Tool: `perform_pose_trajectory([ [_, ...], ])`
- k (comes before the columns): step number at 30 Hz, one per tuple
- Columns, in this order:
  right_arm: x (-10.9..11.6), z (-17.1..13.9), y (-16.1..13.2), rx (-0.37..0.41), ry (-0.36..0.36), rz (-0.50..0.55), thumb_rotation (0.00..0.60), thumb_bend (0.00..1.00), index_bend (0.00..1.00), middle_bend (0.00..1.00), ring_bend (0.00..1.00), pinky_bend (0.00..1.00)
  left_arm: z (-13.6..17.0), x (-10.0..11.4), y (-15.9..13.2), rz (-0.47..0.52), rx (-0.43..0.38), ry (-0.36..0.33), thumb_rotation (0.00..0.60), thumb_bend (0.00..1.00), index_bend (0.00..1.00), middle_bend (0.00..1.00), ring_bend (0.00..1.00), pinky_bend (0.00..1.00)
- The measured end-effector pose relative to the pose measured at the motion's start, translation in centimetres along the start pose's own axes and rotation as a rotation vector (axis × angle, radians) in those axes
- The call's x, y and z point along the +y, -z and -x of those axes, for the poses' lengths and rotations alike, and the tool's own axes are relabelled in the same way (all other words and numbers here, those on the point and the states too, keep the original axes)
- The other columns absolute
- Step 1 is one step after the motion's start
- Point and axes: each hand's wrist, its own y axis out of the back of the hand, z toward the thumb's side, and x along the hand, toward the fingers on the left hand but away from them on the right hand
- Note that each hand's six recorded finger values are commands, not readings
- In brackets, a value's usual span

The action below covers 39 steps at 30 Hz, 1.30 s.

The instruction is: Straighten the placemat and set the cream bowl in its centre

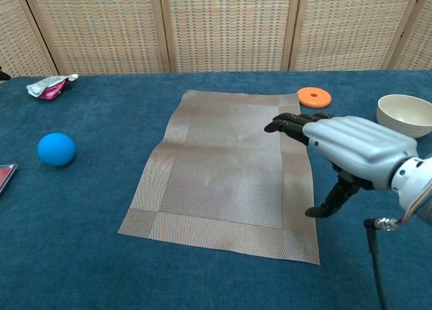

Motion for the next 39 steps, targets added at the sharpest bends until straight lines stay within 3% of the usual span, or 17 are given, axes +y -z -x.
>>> perform_pose_trajectory([
  [7,-1.9,-0.7,-0.5,-0.014,-0.051,0.031,0.6,0.12,0.03,0.0,0.0,0.0,-0.3,-0.5,0.1,-0.005,0.003,0.017,0.6,0.12,0.09,0.0,0.0,0.0],
  [18,-2.9,-1.8,-0.4,-0.035,-0.093,0.052,0.6,0.12,0.02,0.0,0.0,0.0,-0.3,-0.7,-0.1,-0.013,-0.001,0.022,0.6,0.12,0.09,0.0,0.0,0.0],
  [39,-5.4,-2.8,-0.5,-0.057,-0.116,0.135,0.6,0.11,0.02,0.0,0.0,0.0,-0.2,-0.9,0.0,-0.018,0.001,0.038,0.6,0.13,0.08,0.0,0.0,0.0],
])
